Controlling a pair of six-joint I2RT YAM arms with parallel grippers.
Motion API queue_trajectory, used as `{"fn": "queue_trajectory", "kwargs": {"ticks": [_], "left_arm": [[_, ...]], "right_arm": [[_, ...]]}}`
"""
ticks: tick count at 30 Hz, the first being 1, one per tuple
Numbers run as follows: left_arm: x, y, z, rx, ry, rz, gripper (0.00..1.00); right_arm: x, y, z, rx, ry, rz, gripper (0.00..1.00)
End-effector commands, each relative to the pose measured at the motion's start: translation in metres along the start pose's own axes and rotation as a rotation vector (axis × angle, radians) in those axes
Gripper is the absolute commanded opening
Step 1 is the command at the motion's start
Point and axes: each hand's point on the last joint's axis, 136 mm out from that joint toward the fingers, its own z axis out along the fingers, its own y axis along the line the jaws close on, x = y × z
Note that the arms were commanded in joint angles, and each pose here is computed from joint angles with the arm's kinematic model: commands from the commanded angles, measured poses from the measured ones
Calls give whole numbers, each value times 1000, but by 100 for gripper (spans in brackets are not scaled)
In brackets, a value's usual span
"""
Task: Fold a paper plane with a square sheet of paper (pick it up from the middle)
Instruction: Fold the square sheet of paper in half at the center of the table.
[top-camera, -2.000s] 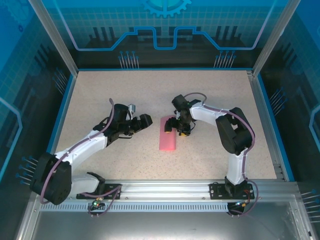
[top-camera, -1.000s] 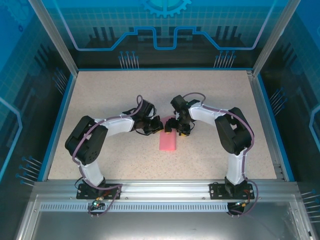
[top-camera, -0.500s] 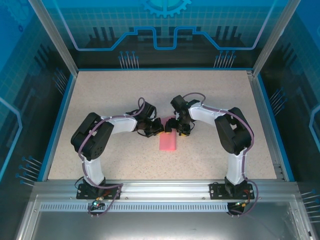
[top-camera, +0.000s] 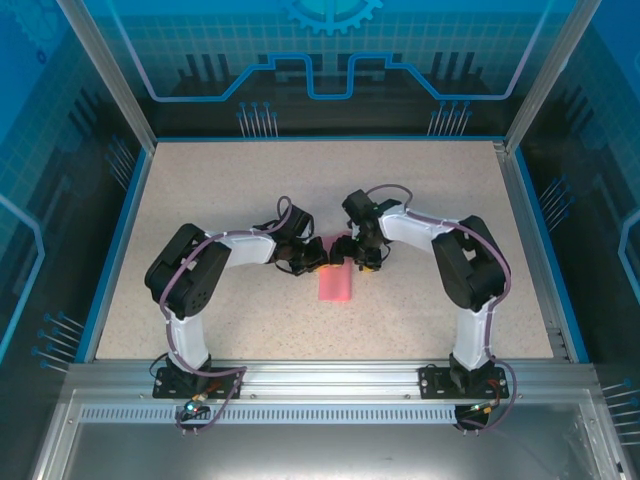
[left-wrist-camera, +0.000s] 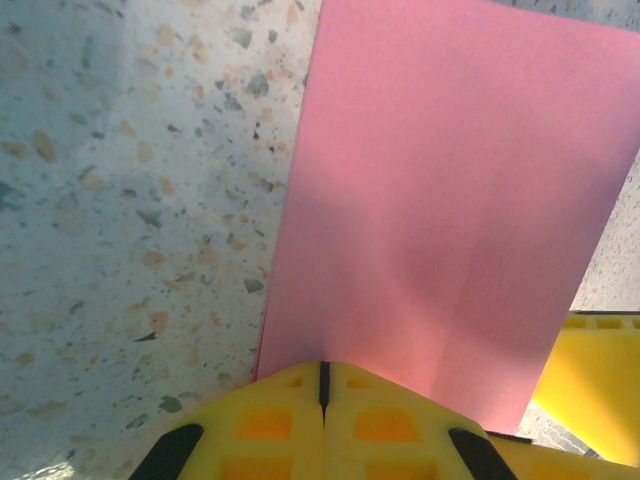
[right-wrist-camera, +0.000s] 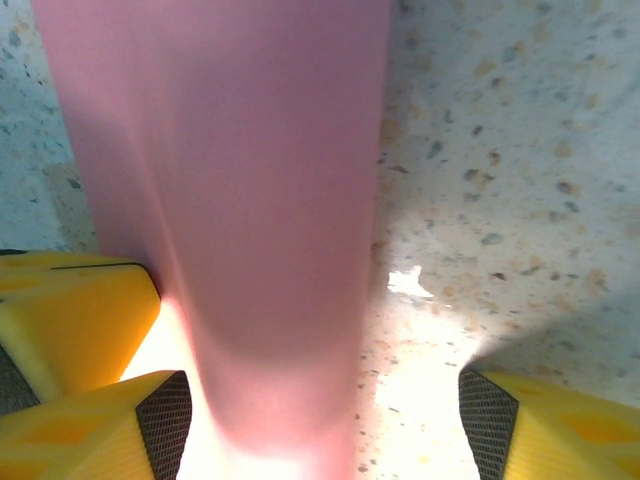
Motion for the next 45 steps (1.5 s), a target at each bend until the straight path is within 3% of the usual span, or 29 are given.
{"fn": "queue_trajectory", "kwargs": {"ticks": [1, 3, 7, 11, 39, 42, 45], "left_arm": [[9, 27, 9, -93, 25, 2, 0], [9, 26, 10, -93, 28, 6, 0], [11, 28, 12, -97, 35, 5, 0], [10, 27, 13, -96, 37, 6, 0], [16, 40, 18, -148, 57, -2, 0], [17, 42, 19, -153, 58, -1, 0], [18, 42, 19, -153, 59, -2, 0]], "right_arm": [[-11, 9, -37, -105, -106, -35, 75], [-15, 21, -54, -225, -145, -41, 67], [-12, 41, -68, -431, -147, -65, 38], [-7, 55, -55, -518, -87, -64, 9], [17, -12, 28, -409, 33, 15, 9], [19, -21, 31, -361, 37, 20, 9], [18, -11, 21, -412, 27, 2, 9]]}}
